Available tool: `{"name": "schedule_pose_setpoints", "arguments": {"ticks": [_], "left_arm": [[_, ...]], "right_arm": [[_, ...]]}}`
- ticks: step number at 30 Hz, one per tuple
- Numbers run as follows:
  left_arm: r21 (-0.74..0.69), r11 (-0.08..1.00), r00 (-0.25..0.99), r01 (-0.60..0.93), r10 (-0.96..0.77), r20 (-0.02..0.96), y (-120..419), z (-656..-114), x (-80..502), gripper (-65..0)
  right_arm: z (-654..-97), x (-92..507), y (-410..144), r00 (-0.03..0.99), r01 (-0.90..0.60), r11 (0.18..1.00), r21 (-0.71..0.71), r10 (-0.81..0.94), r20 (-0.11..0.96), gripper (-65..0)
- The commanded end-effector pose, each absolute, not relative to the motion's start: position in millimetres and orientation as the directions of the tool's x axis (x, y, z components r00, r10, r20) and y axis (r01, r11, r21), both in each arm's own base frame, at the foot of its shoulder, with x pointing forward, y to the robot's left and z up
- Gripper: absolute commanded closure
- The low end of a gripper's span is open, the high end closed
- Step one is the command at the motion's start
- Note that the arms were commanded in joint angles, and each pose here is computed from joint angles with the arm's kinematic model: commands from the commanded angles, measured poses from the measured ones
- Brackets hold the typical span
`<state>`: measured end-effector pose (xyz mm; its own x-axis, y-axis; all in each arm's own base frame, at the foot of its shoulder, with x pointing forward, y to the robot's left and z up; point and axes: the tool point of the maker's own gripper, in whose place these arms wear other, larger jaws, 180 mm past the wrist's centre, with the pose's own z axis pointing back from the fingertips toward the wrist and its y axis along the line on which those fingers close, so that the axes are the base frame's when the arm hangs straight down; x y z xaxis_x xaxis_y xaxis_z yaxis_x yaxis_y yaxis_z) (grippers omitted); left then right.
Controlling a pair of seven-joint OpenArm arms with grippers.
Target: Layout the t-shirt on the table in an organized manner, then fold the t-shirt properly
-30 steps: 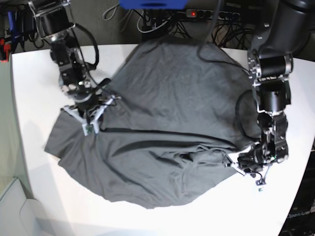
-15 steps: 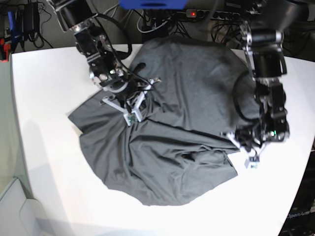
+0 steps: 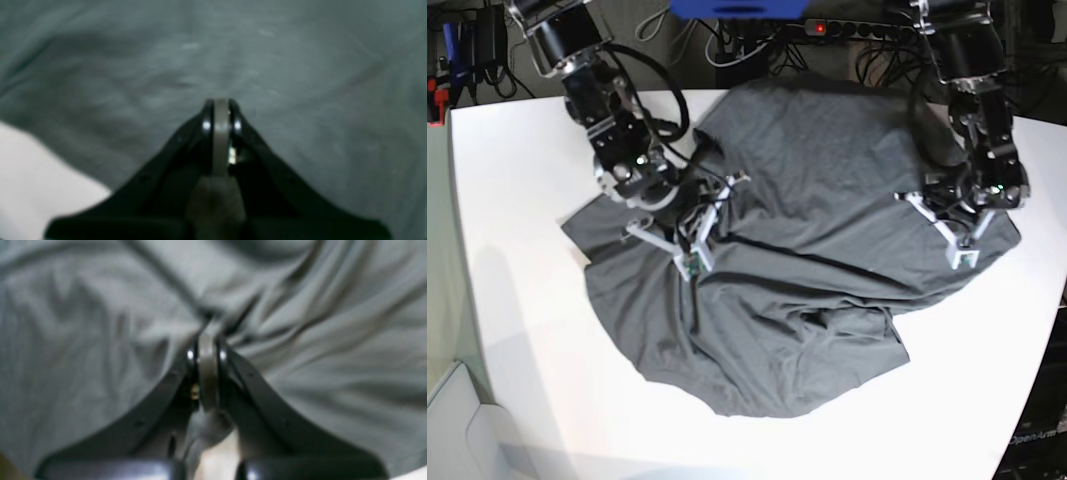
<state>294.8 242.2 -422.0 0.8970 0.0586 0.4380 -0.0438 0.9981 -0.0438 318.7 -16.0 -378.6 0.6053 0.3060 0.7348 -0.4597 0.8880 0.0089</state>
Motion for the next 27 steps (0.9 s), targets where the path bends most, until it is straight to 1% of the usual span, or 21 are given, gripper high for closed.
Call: {"name": "schedule_pose_setpoints", "arguments": {"ticks": [1,3,5,8,12,18,27], "left_arm": [[-0.039,0.997,0.881,-0.061,0.072,0.467,251,-413,303,-0.4],[-0.046,0.994,0.876,-0.095,0.106,0.471,260,-414,302,-0.4],[-0.051,0.992,0.846,-0.115,0.124,0.518,266,-409,312,-0.4],[-0.048,0.990,0.828,-0.133,0.138,0.544,278,-413,319,-0.4],[-0.069,0.985,0.819,-0.157,0.169,0.549,287,-418,334,-0.4],[-0.055,0.976,0.791,-0.212,0.204,0.577,326,-417,353,-0.4],[0.022,0.967,0.758,-0.256,0.187,0.624,381,-400,354,-0.4]], "right_arm": [[-357,333,-15,0.550,-0.464,0.886,-0.007,0.294,0.781,0.0],[-347,344,-20,0.524,-0.462,0.886,-0.036,0.305,0.795,0.0],[-341,359,-24,0.510,-0.456,0.888,-0.056,0.312,0.801,0.0],[-340,383,-30,0.512,-0.440,0.894,-0.081,0.324,0.796,0.0],[-345,413,-37,0.534,-0.418,0.903,-0.097,0.331,0.778,0.0],[-359,454,-24,0.582,-0.440,0.894,-0.082,0.354,0.732,0.0],[-375,467,-16,0.591,-0.428,0.902,-0.060,0.329,0.737,0.0]]}}
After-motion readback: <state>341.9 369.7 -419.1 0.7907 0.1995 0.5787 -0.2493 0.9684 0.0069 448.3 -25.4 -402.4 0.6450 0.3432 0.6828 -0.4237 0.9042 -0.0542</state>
